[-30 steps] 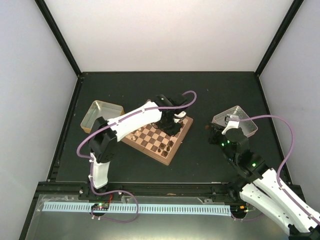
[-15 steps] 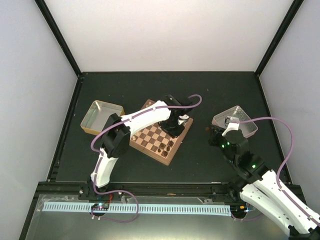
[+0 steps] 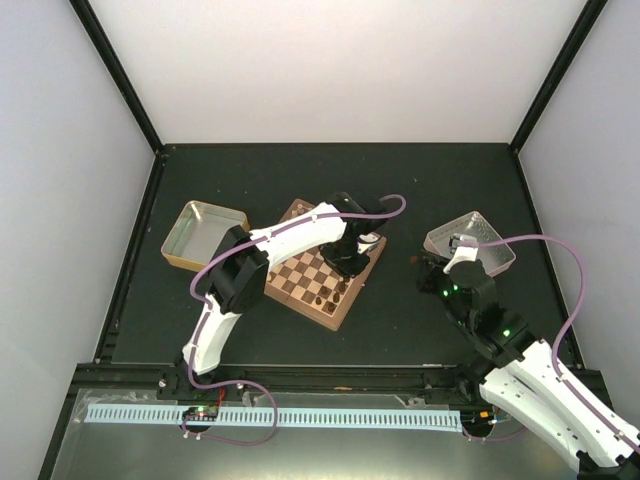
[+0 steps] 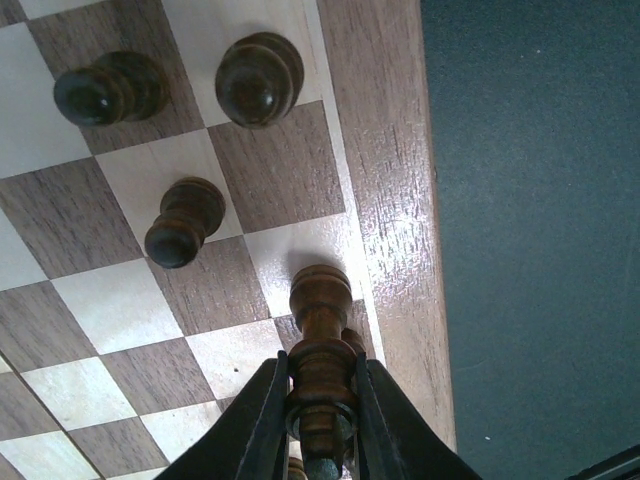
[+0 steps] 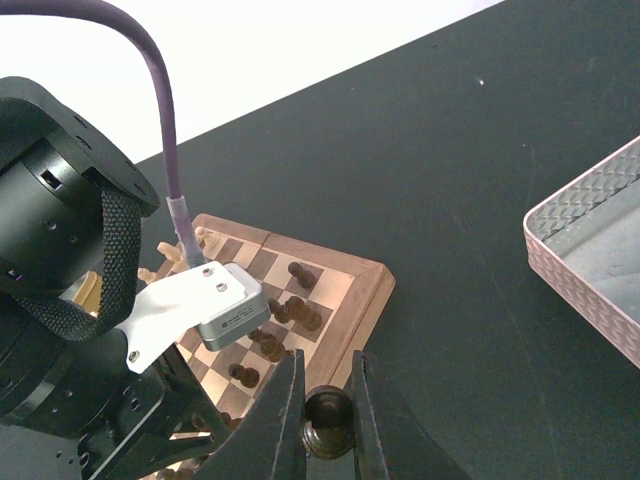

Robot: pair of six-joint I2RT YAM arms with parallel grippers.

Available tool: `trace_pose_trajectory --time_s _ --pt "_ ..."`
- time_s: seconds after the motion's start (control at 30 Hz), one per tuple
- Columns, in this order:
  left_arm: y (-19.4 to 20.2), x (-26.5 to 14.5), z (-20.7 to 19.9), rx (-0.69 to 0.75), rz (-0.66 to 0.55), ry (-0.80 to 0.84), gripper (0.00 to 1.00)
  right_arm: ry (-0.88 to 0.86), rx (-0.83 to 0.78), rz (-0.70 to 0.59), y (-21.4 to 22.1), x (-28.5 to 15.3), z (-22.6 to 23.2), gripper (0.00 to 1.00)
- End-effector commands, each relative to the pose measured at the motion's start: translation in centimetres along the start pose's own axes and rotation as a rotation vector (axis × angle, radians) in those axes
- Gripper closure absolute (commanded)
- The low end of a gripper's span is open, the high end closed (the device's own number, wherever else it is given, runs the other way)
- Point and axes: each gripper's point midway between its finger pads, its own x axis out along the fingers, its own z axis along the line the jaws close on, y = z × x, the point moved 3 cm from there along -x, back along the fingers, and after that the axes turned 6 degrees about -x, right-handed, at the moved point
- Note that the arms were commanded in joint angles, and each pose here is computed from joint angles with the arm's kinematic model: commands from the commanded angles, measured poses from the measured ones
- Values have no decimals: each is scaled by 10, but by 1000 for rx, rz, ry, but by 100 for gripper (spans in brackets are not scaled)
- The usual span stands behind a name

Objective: Set up the chess pieces on the board
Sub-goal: Place the chess piece on the chessboard.

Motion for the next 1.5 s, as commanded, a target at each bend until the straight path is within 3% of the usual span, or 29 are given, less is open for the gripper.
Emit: trace_pose_trajectory --time_s 0.0,0.37,0.7,1.07,1.27,1.47 --pt "-3 -1 -6 21 10 31 82 11 12 -10 -1 0 -3 97" --pt "-10 -11 -3 5 -34 25 65 2 19 -8 -1 -2 -1 97" --pt "-17 -75 2 -51 -244 59 54 -42 10 19 1 1 7 97" --pt "35 -179 53 -238 -744 113 41 -100 -103 121 17 38 31 97" --pt "91 -205 98 -355 -986 10 36 -69 -211 158 31 67 53 97" --pt "147 -218 130 -432 -1228 -31 22 -91 -358 164 54 96 80 97"
